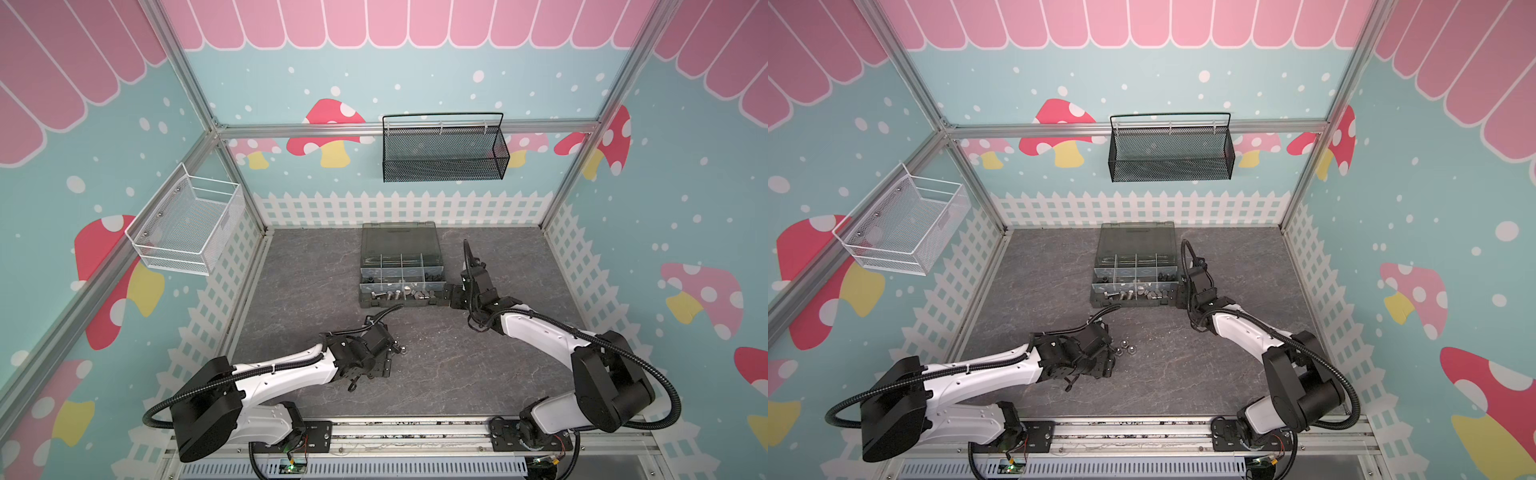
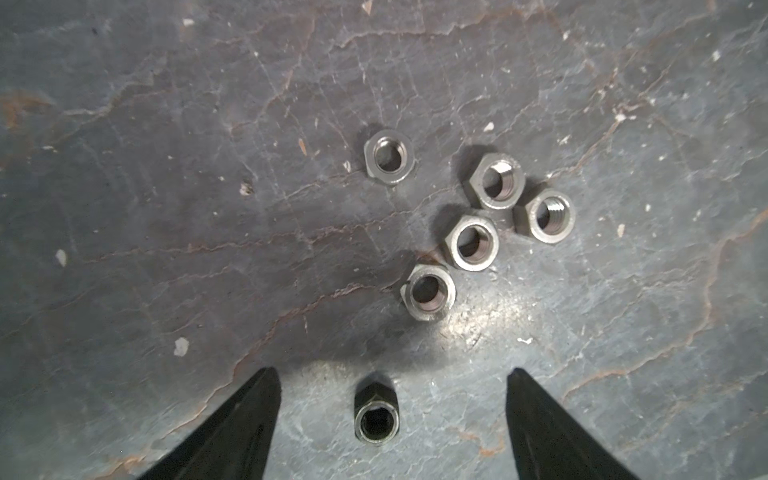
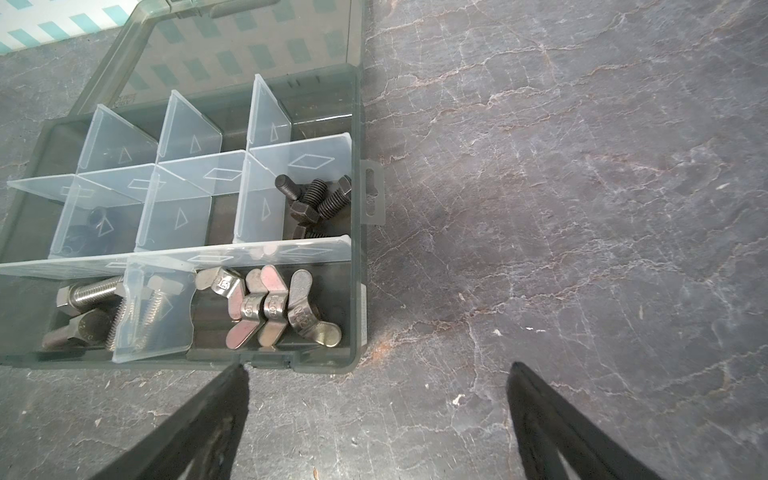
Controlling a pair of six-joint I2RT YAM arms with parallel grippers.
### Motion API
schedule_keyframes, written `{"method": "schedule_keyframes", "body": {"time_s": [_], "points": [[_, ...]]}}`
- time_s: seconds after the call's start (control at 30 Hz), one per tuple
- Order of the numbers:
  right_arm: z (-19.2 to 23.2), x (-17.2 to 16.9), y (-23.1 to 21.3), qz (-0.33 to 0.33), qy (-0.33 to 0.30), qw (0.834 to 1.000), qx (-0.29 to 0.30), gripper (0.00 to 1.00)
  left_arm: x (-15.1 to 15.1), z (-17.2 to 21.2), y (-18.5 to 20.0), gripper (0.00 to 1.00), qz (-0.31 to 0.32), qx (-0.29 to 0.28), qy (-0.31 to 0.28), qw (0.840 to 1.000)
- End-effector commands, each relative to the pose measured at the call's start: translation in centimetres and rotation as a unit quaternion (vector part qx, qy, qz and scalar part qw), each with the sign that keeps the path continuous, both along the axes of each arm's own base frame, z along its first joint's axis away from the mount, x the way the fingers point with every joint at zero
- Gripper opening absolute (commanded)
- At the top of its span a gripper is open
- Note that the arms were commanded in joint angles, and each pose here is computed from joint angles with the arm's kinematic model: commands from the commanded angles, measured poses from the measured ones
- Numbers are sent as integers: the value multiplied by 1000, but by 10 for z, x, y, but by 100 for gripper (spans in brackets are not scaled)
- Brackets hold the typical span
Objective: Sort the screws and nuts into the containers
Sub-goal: 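Lower the left gripper and close it on the black hex nut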
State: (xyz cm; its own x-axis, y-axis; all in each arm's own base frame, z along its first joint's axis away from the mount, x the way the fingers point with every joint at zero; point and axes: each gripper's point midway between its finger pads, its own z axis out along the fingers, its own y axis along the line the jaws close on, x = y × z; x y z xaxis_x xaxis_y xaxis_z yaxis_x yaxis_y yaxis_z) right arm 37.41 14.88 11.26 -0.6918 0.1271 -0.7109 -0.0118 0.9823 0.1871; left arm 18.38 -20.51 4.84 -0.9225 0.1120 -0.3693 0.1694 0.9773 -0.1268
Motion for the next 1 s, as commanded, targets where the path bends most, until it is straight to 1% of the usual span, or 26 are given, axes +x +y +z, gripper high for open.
{"method": "schedule_keyframes", "body": {"time_s": [0.0,0.2,0.3,0.5,0.57,0.67,0.77,0.87,0.97], "points": [[-5,-1,-2,-6,6,1000,1,98,-8,-3,3,75,6,24,24,999],[-7,-1,-2,-8,9,1000,2,98,-18,-15,10,60,-3,62,53,997],[-8,-1,-1,-7,11,1000,4,98,-19,-19,8,55,-9,72,62,995],[-9,-1,-3,-9,12,1000,-1,98,-22,-27,6,49,-14,82,77,993],[-9,-1,-3,-9,11,1000,-1,98,-23,-29,5,44,-14,83,83,993],[-10,-1,-3,-9,13,1000,-1,98,-26,-32,6,41,-16,84,91,992],[-10,-1,-3,-9,13,1000,-2,98,-27,-33,7,34,-17,88,94,992],[-11,0,-2,-9,14,1000,-1,98,-27,-33,6,25,-17,87,95,991],[-12,-1,-3,-9,15,1000,-1,98,-26,-32,5,20,-15,86,92,992]]}}
